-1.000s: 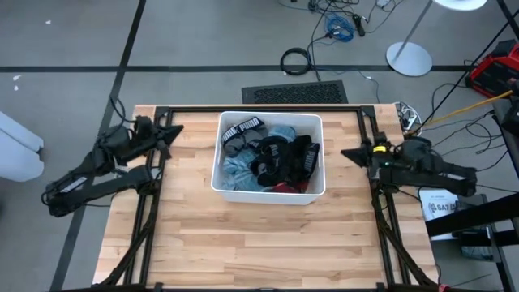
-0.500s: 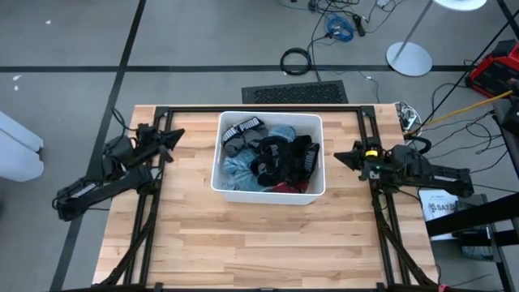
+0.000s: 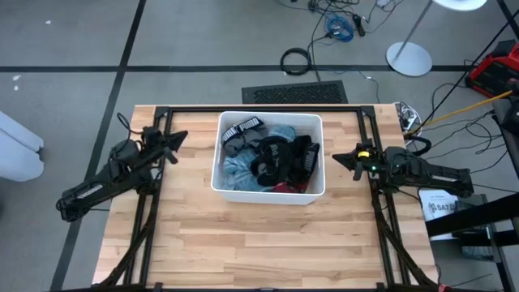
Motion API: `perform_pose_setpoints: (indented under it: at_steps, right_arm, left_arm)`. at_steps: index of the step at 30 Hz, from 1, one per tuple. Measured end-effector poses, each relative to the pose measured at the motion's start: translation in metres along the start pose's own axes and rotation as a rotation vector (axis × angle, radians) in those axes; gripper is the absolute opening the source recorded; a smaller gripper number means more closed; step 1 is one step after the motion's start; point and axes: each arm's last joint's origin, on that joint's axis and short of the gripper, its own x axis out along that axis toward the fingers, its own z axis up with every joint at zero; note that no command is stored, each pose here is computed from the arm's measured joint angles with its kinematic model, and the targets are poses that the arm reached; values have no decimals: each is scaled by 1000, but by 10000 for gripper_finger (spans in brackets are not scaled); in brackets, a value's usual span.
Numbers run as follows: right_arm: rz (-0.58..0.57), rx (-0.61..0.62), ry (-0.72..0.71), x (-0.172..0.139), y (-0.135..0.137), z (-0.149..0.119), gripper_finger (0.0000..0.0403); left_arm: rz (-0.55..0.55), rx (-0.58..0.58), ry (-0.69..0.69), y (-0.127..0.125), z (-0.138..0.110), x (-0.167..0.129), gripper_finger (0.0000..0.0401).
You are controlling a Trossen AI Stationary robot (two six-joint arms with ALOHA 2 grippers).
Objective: Sort clothes
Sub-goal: Return to Home Position
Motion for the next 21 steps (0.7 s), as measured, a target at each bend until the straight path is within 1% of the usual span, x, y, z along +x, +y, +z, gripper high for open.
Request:
perform_pose_setpoints:
  at_steps: [2,4,6,8,12,15,18,21]
  right_arm:
    - [-37,1,31,0,-3,-3,0]
    - [-47,8,54,0,-5,-5,0]
    - [-33,16,68,0,-4,-6,0]
    - [-11,16,72,0,-3,-5,0]
    - [12,12,57,3,-4,-8,0]
    - [102,6,-5,11,-5,-12,0]
    - [211,-8,-72,19,-9,-21,0]
    - [217,-36,-65,18,-9,-21,0]
  left_arm:
    - [8,-6,15,4,-8,3,20]
    - [22,-7,42,9,-18,6,20]
    - [23,-38,55,13,-27,8,20]
    - [-1,-64,51,16,-35,11,20]
    - [-48,-92,-2,19,-44,15,20]
    - [-58,-90,-21,19,-42,15,20]
    - [-101,-33,10,18,-43,15,20]
    - [-173,-3,58,16,-45,14,20]
